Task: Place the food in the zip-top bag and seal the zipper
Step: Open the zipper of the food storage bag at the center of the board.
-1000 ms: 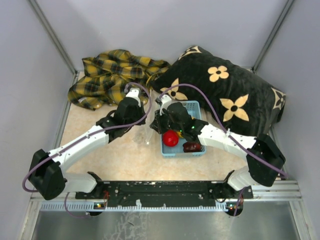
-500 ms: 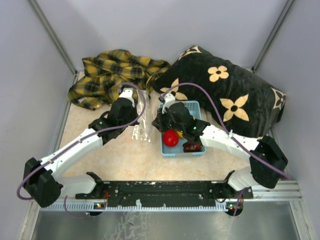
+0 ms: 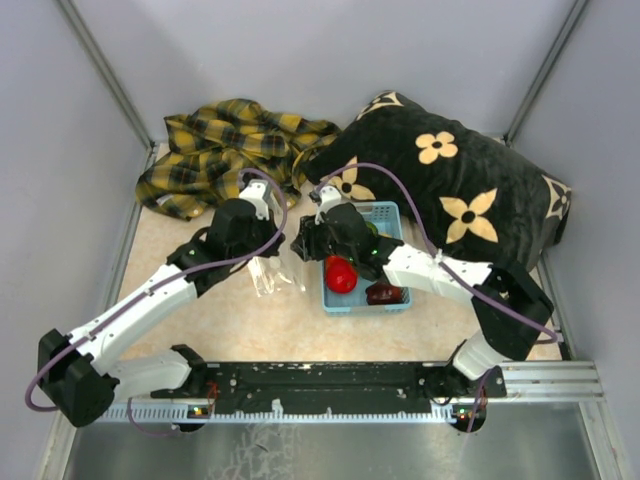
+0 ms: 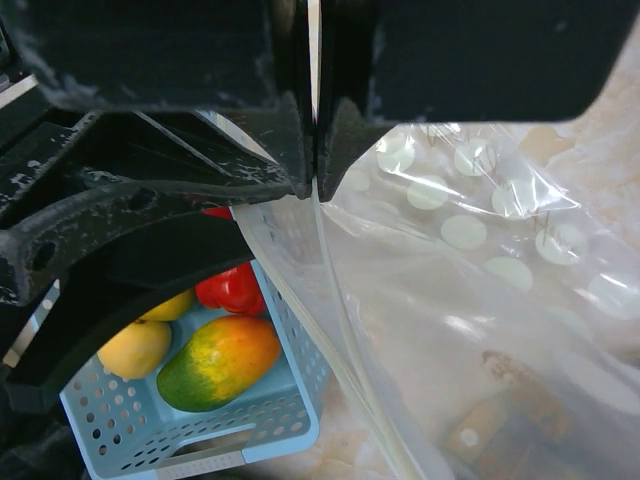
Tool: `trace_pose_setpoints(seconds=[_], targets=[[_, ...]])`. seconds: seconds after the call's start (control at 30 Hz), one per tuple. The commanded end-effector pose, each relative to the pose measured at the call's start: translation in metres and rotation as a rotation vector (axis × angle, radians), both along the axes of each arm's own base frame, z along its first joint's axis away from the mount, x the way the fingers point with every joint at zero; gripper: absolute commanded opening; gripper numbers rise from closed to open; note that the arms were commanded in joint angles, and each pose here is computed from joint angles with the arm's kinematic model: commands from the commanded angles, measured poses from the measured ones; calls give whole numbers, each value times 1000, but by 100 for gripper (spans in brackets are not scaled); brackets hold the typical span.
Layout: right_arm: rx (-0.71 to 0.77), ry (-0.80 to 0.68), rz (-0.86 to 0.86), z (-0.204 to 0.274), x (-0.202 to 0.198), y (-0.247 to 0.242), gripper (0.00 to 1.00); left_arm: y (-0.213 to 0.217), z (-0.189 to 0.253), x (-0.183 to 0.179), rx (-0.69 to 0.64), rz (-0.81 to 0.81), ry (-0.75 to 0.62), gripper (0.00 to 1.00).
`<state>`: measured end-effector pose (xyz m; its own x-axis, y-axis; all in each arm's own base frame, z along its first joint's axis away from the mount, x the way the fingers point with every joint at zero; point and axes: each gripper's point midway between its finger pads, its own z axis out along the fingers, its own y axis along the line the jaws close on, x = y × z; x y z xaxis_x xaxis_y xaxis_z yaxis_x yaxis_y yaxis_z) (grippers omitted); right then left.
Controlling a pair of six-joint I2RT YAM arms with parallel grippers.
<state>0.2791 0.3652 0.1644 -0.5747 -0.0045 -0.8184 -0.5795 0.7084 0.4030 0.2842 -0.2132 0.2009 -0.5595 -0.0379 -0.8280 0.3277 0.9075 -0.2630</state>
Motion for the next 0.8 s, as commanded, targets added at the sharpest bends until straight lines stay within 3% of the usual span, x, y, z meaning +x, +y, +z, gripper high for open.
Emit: trace_pose_setpoints(seconds=[0.0, 0.13, 0.2, 0.33, 0.77], targets=[[93, -89, 5, 42, 14, 23, 42, -5, -5, -3, -7, -32, 12, 0], [99, -107, 24, 47, 18, 31, 41, -9, -7, -3, -9, -55, 23, 0], [76, -118, 15, 45, 23, 32, 36, -9, -5, -3, -4, -55, 23, 0], [4, -129, -48, 35, 41, 15, 0, 6, 1, -4, 41, -5, 15, 0], [-95, -144, -206, 43, 55, -49, 0, 91, -1, -5, 284, 357, 26, 0]])
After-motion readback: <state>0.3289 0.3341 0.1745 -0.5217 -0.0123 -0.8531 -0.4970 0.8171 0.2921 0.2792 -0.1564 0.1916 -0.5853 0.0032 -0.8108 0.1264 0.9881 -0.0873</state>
